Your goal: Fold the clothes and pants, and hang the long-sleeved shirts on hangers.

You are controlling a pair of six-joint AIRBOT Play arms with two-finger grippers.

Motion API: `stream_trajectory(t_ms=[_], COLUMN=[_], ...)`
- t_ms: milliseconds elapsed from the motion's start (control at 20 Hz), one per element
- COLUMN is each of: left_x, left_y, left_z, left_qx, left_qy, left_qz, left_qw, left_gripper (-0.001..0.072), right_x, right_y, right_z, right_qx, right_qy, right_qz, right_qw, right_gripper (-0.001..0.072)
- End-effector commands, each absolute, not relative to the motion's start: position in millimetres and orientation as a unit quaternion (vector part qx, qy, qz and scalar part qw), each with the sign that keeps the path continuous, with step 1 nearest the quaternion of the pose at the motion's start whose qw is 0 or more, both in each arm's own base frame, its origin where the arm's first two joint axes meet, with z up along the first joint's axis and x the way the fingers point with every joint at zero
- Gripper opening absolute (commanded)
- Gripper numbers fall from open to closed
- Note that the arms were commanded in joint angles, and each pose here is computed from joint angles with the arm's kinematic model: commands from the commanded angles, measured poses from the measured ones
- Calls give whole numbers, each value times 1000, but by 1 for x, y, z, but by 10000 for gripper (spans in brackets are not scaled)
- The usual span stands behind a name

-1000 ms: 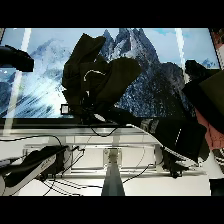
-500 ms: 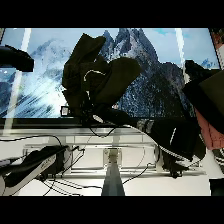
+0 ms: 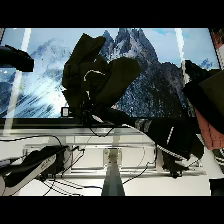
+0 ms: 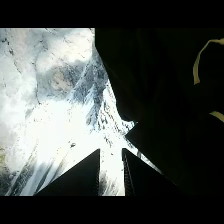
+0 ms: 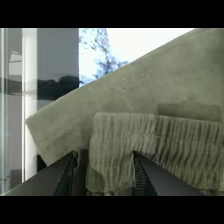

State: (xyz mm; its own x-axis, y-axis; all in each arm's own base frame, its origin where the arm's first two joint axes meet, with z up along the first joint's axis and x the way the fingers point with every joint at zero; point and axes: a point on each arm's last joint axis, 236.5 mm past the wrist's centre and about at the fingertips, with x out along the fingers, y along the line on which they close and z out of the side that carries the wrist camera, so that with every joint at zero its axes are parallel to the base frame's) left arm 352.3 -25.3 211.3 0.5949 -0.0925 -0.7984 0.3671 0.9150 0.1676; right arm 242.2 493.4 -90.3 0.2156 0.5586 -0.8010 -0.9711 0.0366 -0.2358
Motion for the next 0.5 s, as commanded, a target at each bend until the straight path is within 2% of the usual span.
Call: stream_trajectory(t_ms=[0,50,300,450], left_x=[352,352,352,352], left_y=[-25,-25,-25,-25], left_z=[211,211,211,211], left_qx=[160,160,159,160], left_qy=[430,431,430,431], left_qz=[-130,-130,-130,-130], left_qw=[879,879,879,879], left_gripper=[162,162,162,162], right_x=[248,249,249,257], right_y=[491,490,485,492], right_z=[-90,-90,-94,-81], right_qx=[-410,-418,-458,-462], right_qy=[253,247,228,210], right_qz=[566,567,574,570], right_qw=[669,665,639,646], right_gripper=[194,34,33,33])
